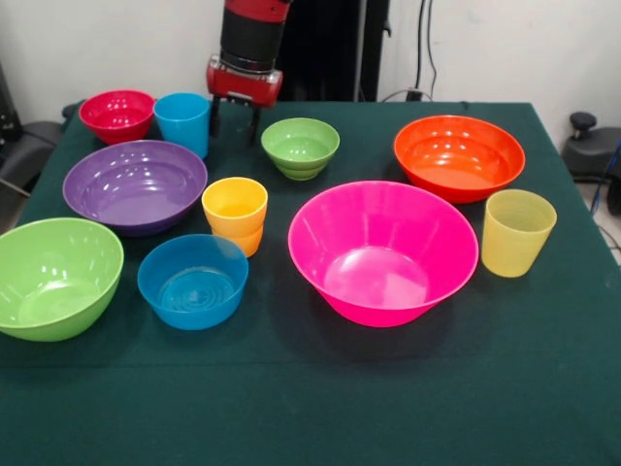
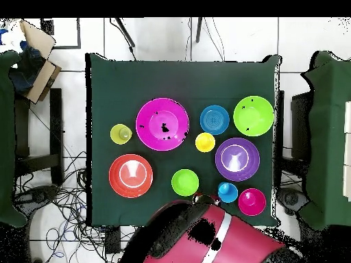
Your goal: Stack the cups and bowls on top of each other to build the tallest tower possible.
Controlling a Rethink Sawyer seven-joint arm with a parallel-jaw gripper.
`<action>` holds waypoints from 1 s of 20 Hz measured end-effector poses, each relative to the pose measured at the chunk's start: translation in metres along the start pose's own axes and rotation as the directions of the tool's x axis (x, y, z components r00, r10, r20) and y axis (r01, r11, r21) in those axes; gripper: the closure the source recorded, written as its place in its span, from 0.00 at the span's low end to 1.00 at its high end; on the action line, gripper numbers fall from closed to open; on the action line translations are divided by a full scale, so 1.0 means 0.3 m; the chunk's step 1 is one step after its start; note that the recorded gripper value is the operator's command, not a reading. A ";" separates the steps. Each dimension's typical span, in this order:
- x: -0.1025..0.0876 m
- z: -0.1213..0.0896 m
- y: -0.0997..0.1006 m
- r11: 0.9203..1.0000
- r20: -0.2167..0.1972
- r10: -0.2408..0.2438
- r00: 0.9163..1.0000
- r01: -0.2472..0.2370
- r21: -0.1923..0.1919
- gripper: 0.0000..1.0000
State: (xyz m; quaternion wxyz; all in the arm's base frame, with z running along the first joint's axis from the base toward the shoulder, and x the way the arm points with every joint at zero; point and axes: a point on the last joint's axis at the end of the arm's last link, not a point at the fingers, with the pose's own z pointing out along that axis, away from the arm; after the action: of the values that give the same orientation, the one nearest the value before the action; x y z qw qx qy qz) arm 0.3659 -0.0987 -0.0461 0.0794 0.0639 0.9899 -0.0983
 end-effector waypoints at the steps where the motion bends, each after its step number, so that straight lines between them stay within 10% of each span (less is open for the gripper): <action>1: -0.002 -0.004 0.001 1.000 0.002 -0.001 1.000 0.001 0.000 0.00; 20: -0.087 -0.072 0.076 0.998 0.055 -0.069 0.996 0.069 0.004 0.00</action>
State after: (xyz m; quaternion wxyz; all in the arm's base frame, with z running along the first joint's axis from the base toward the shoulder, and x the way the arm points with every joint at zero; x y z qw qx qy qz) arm 0.3917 -0.0751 -0.0251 0.1030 0.0273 0.9889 -0.1035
